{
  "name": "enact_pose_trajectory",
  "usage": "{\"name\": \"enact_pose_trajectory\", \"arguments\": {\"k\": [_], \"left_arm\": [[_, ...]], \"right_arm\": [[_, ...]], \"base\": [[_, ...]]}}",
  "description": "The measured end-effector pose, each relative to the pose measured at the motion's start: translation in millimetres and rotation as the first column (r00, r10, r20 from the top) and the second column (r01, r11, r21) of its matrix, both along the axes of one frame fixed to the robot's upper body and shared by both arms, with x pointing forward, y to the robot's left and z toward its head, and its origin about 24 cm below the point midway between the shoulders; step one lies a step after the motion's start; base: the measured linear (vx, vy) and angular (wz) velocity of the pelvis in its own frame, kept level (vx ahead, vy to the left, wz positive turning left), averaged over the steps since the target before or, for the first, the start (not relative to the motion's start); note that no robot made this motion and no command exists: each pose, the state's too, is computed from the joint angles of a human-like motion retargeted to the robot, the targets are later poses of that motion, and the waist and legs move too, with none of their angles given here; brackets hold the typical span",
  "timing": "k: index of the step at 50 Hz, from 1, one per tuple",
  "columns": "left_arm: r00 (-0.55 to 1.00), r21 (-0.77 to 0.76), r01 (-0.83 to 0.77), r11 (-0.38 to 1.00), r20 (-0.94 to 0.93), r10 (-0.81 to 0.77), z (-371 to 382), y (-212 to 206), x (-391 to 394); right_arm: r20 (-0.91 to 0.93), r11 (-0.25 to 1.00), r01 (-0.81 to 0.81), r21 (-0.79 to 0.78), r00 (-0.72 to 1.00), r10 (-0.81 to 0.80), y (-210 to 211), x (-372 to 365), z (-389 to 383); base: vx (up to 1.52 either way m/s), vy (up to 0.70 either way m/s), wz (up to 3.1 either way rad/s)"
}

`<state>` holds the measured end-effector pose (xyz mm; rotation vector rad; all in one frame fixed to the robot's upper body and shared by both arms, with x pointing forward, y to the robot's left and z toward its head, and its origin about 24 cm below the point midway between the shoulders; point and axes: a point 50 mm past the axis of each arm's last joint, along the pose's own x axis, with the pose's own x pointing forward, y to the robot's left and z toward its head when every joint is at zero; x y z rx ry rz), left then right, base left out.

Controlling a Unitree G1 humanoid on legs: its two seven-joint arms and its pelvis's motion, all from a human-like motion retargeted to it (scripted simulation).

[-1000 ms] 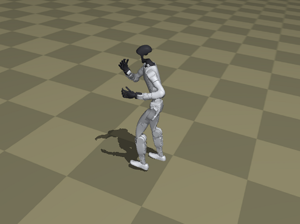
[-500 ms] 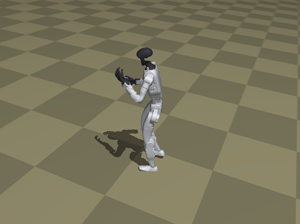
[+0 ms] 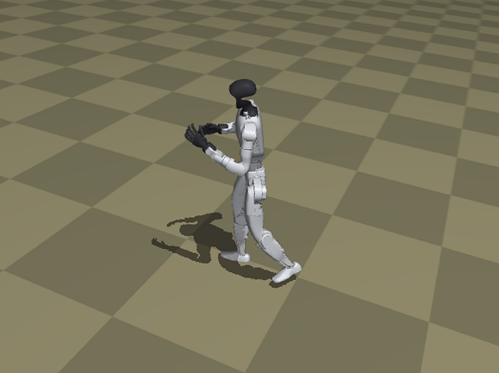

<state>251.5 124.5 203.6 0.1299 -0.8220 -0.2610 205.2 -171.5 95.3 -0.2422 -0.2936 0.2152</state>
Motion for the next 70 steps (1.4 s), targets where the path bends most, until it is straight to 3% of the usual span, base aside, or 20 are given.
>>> {"name": "enact_pose_trajectory", "arguments": {"k": [4,8,11,15,17,20,22,25,28,30,32,35,38,41,46,52,56,61,65,70], "left_arm": [[0.939,0.054,0.168,0.984,0.296,-0.176,72,-72,1],[0.839,0.172,0.253,0.952,0.451,-0.304,110,-113,-23],[0.857,0.145,0.322,0.936,0.375,-0.353,89,-105,-27],[0.917,0.025,0.398,0.917,0.013,-0.398,14,-73,-18],[0.964,0.133,0.262,0.956,-0.073,-0.254,-16,-42,-13],[0.989,0.432,-0.147,0.89,0.073,0.128,-32,19,-14],[0.928,0.428,-0.371,0.824,0.134,0.348,-33,59,-20],[0.802,0.224,-0.58,0.783,-0.008,0.597,-41,113,-34],[0.704,0.057,-0.695,0.717,-0.152,0.694,-51,137,-45],[0.703,0.009,-0.693,0.721,-0.21,0.679,-54,137,-53],[0.751,0.008,-0.634,0.774,-0.236,0.617,-54,129,-55],[0.842,0.092,-0.486,0.869,-0.218,0.493,-49,111,-47],[0.894,0.205,-0.382,0.901,-0.165,0.416,-48,89,-26],[0.891,0.218,-0.385,0.897,-0.166,0.423,-51,74,0],[0.878,0.122,-0.421,0.899,-0.193,0.438,-49,59,11],[0.953,-0.138,-0.175,0.975,-0.271,0.133,-49,37,-16],[0.96,-0.024,-0.043,0.999,-0.279,0.034,-52,25,-27],[0.904,0.159,-0.132,0.978,-0.386,0.185,-79,53,-37],[0.795,0.079,-0.233,0.969,-0.559,0.237,-107,88,-74],[0.77,-0.068,-0.312,0.948,-0.602,0.211,-115,86,-88]], "right_arm": [[-0.136,0.995,-0.104,0.002,0.985,0.103,-7,0,-10],[-0.138,0.996,-0.003,0.087,0.99,0.015,-2,12,-13],[-0.058,0.975,0.022,0.221,0.998,-0.01,19,21,-2],[0.102,0.912,-0.116,0.394,0.991,0.082,57,32,34],[0.237,0.902,-0.228,0.367,0.96,0.147,63,33,61],[0.474,0.908,-0.361,0.213,0.851,0.227,63,29,109],[0.561,0.89,-0.431,0.149,0.778,0.283,62,25,132],[0.474,0.86,-0.448,0.243,0.828,0.298,52,43,124],[0.148,0.934,-0.045,0.355,0.989,-0.009,-1,75,61],[-0.051,0.925,0.305,0.227,0.952,-0.301,-48,76,11],[-0.176,0.854,0.513,0.093,0.852,-0.493,-85,55,-29],[-0.347,0.726,0.666,0.171,0.73,-0.589,-116,1,-70],[-0.453,0.537,0.764,0.359,0.645,-0.615,-115,-45,-93],[-0.485,0.435,0.806,0.4,0.59,-0.646,-106,-51,-99],[-0.319,0.679,0.587,0.442,0.81,-0.493,-71,21,-54],[0.088,0.868,0.103,0.485,0.982,-0.165,-10,67,45],[0.41,0.944,-0.114,0.309,0.912,-0.024,11,68,122],[0.739,0.952,-0.215,0.218,0.673,-0.017,22,37,207],[0.731,0.854,-0.368,0.369,0.682,-0.021,13,9,192],[0.367,0.667,-0.283,0.689,0.93,0.015,0,5,98]], "base": [[-0.82,0.36,1.57],[-0.6,0.22,1.85],[-0.35,0.07,1.24],[-0.24,-0.02,2.16],[-0.25,0.01,2.95],[-0.29,0.08,2.8],[-0.28,0.13,2.34],[-0.17,0.11,1.99],[0.0,0.08,2.45],[0.15,0.1,3.26],[0.21,0.11,3.76],[0.23,0.1,3.83],[0.15,0.02,3.37],[0.03,-0.05,2.82],[-0.14,-0.16,2.08],[-0.3,-0.18,1.89],[-0.45,-0.14,1.86],[-0.54,-0.06,1.0],[-0.43,0.08,0.25],[-0.51,0.2,0.08]]}}
